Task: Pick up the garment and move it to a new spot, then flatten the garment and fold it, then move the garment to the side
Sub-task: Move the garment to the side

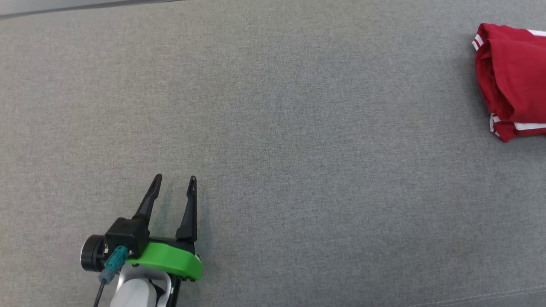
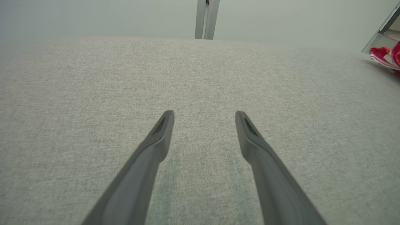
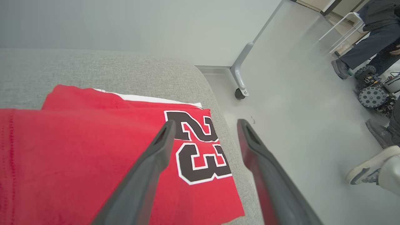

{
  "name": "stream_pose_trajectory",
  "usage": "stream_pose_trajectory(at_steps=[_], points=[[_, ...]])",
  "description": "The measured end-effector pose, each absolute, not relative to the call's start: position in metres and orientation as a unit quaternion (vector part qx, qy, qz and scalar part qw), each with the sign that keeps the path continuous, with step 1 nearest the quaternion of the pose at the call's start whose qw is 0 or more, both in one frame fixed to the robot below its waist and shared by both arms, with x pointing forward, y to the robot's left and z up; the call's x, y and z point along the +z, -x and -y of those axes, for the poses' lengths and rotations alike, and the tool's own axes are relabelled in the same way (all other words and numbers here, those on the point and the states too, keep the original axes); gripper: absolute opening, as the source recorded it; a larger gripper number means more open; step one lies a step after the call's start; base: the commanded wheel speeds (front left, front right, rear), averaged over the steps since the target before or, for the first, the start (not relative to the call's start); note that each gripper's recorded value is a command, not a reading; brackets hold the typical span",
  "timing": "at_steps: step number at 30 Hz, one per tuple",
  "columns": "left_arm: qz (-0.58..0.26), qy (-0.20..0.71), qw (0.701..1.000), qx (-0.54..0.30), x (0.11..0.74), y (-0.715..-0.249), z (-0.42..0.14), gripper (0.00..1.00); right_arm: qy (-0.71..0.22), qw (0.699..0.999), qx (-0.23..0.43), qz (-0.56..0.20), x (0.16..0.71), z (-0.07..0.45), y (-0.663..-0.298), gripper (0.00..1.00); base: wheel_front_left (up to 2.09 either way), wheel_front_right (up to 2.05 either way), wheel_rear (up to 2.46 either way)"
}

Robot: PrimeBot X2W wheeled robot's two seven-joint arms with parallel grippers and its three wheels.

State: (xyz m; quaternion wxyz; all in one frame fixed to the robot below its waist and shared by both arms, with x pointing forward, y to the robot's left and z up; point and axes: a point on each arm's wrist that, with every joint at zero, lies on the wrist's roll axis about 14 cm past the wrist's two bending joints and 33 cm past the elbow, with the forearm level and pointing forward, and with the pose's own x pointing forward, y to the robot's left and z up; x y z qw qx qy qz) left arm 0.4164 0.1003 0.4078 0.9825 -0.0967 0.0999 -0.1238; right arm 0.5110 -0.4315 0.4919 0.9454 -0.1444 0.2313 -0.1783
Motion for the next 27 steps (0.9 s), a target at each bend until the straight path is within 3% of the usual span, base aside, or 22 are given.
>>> stream_pose_trajectory(at_steps=[15,27], points=[[-0.037,0.120,0.990,-0.064,0.459,-0.414,-0.132,1.00,0.106,0.990,-0.041,-0.086,0.535,0.297,-0.518,1.00,0.00,0.00,0.00],[-0.010,0.148,0.989,-0.013,0.481,-0.385,-0.156,1.00,0.029,0.998,0.051,0.021,0.566,0.212,-0.476,1.00,0.00,0.00,0.00]])
